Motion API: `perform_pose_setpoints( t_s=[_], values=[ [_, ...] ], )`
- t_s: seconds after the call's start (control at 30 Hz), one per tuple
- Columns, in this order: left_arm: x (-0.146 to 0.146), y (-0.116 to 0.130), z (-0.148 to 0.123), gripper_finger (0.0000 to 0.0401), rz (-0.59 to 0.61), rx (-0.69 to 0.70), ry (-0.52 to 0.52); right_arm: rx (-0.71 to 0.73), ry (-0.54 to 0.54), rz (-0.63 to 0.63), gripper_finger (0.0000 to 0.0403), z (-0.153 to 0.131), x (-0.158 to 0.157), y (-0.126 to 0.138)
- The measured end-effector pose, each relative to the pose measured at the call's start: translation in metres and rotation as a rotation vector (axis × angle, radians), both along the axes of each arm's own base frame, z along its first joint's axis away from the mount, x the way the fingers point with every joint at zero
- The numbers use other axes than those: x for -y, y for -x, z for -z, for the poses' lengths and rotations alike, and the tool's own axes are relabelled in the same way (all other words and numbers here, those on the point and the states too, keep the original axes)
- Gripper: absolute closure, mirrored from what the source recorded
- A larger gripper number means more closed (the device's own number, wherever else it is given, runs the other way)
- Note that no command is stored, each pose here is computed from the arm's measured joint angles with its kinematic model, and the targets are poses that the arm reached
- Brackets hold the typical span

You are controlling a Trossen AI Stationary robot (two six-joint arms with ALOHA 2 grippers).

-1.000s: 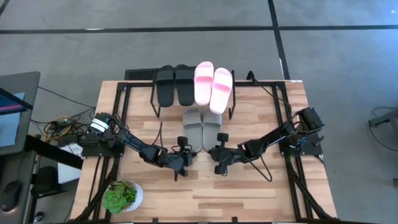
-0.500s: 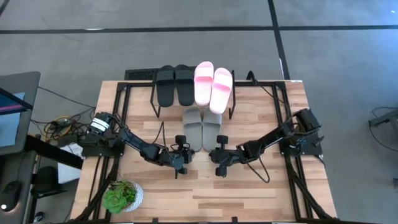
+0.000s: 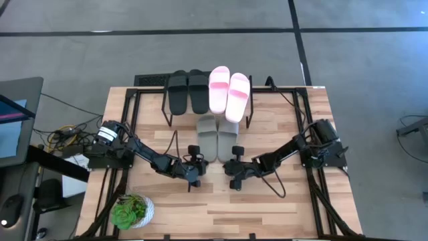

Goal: Pick and place slides into the shelf
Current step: Adjust the gray slides under the shelf

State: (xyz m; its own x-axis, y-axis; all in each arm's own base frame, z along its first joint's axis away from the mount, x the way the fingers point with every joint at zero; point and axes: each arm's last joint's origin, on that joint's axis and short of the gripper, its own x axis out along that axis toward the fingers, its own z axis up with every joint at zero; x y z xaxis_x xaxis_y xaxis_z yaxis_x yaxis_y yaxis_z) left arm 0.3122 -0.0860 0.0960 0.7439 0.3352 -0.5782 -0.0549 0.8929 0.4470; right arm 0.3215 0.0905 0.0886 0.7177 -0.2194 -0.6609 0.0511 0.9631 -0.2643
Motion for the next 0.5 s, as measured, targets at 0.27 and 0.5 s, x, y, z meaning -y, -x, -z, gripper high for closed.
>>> perform_pose_setpoints(
  t_s=[0.27,0.5],
  values=[
    [-0.017,-0.002,0.002,0.0395,-0.055,-0.031,-0.014,-0.005,0.039,0.076,0.0403,0.0,0.013,-0.001],
    [-0.03,-0.005,0.002,0.0395,-0.075,-0.041,-0.027,-0.017,0.063,0.182,0.0403,-0.005,0.026,0.002]
  ],
)
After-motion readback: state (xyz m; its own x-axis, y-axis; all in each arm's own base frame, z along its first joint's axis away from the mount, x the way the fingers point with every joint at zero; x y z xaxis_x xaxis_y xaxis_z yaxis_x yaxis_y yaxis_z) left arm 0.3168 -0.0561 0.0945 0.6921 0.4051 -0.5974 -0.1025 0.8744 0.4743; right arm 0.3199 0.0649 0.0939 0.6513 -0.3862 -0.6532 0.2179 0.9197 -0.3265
